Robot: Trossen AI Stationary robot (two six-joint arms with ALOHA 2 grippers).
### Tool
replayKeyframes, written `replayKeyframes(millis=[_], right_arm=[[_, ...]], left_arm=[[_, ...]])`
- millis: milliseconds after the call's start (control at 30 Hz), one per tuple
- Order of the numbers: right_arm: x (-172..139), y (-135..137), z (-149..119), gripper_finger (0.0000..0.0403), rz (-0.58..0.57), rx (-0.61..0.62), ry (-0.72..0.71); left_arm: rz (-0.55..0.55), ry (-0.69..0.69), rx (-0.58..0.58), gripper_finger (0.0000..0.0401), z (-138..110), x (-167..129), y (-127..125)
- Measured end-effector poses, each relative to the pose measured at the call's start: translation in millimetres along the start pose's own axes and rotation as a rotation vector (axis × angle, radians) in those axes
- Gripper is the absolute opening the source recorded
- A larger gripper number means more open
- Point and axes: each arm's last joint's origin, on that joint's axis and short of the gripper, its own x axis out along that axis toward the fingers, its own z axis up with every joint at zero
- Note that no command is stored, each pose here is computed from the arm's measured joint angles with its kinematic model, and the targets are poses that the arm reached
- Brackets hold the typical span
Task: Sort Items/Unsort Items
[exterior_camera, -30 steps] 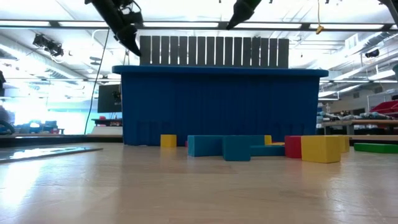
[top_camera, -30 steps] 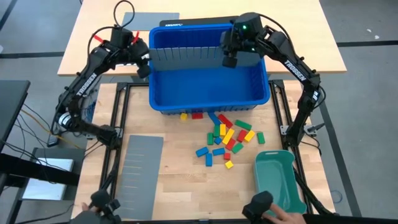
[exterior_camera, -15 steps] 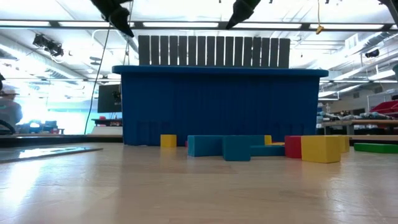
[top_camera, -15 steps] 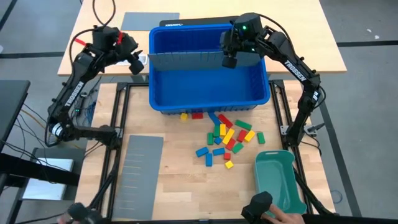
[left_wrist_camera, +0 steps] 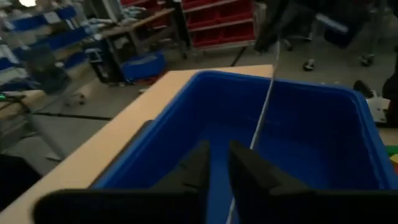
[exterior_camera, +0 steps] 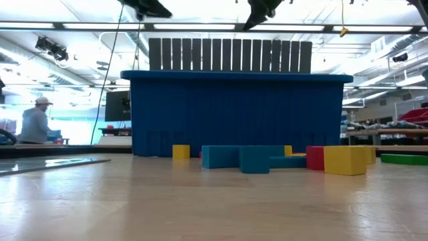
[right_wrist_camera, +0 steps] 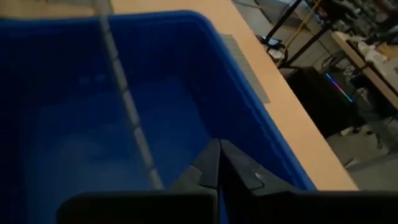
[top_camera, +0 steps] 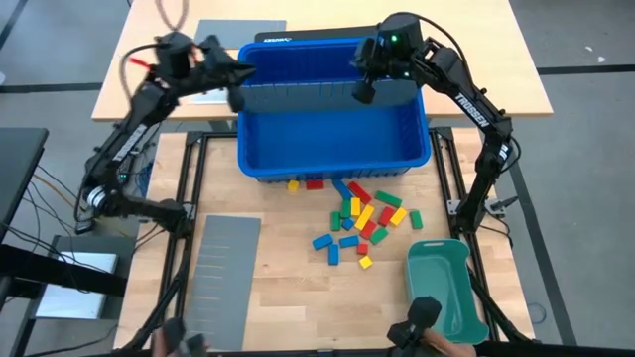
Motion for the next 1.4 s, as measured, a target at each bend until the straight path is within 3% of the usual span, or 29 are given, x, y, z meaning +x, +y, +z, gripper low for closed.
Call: replayKeyframes(millis=[100, 400, 733, 1000, 1400], right_arm=[[7, 0, 0, 0.0001, -0.010, 0.034, -0.033], [42, 23, -16, 0.0001, -0.087, 0.071, -0.113], [39, 44, -54, 0.0000, -0.226, 0.169, -0.312], [48, 49, -85, 0.0000, -0.300, 0.216, -0.304], [64, 55, -117, 0.0000, -0.290, 0.294, -0.237]], left_arm=[[-0.033, 0.004, -0.001, 0.0008, -7, 22, -1], [-0.094, -0.037, 0.032, 0.0003, -11, 60, -12], [-0.055, 0.025, 0.039, 0.0001, -27, 90, -15], [-0.030, 0.039, 0.037, 0.0001, -38, 106, -12], [-0.033, 0.122, 0.013, 0.0000, -61, 129, -11]])
